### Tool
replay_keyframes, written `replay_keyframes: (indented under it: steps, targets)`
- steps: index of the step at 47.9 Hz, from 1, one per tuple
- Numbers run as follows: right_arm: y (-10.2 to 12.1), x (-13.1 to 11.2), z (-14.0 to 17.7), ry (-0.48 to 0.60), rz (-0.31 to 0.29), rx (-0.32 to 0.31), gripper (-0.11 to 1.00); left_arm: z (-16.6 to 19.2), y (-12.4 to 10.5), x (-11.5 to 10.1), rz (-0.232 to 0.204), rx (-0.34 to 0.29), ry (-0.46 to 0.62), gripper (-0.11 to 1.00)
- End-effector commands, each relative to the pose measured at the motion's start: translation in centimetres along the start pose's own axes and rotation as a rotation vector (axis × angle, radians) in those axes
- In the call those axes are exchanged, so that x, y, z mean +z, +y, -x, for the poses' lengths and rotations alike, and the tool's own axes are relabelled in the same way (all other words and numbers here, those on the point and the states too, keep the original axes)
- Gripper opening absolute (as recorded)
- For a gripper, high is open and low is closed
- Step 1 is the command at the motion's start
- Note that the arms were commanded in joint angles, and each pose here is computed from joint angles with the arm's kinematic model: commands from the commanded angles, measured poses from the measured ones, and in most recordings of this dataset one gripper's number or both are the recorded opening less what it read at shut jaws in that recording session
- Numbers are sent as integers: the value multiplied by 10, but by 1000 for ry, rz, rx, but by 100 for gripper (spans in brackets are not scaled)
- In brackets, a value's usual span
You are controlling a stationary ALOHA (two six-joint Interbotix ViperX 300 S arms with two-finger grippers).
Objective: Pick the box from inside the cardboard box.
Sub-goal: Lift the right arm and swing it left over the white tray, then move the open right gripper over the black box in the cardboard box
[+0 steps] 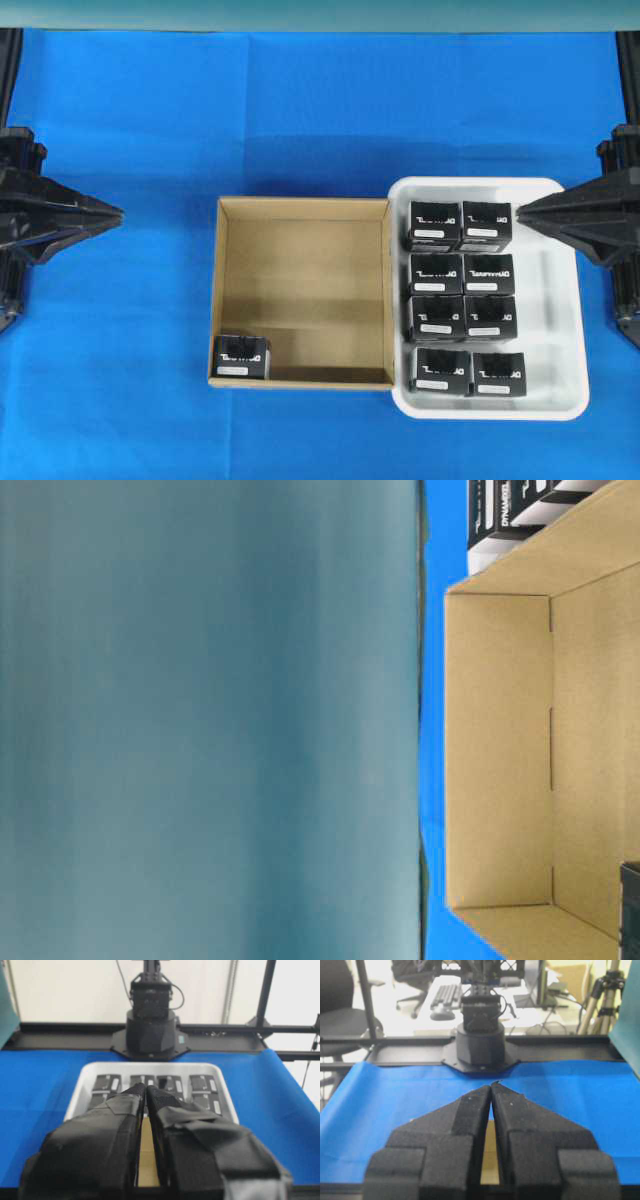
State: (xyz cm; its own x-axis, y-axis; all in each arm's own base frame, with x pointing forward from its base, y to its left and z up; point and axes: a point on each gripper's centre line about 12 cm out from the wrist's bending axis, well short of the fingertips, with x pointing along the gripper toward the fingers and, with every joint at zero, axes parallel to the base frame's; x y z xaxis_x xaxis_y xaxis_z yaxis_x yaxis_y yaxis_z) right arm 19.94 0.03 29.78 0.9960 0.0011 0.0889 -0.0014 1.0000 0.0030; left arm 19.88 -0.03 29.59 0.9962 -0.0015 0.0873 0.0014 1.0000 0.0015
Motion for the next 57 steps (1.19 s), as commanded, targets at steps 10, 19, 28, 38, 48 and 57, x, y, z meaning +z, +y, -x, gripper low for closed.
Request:
replay_keyframes:
  steps: [10,19,28,38,48,57]
  targets:
    - [1,-15,-10,264,-76,-8,5,-7,4,3,-3,19,180,-3]
    - [3,-19,-26,496,-129,-16,4,-9,-1,8,-8,-5,259,-4]
    - [10,-26,-59,701,-195,-24,4,-10,-3,10,-18,-18,267,-4]
    - [17,-34,-111,899,-210,-35,4,-12,-6,13,-15,-28,284,-4]
    - [20,-41,-165,1078,-205,-49,4,-10,-5,12,-18,-27,363,-4]
    - [23,-50,-204,1247,-188,-52,4,-7,-5,9,-14,-26,397,-4]
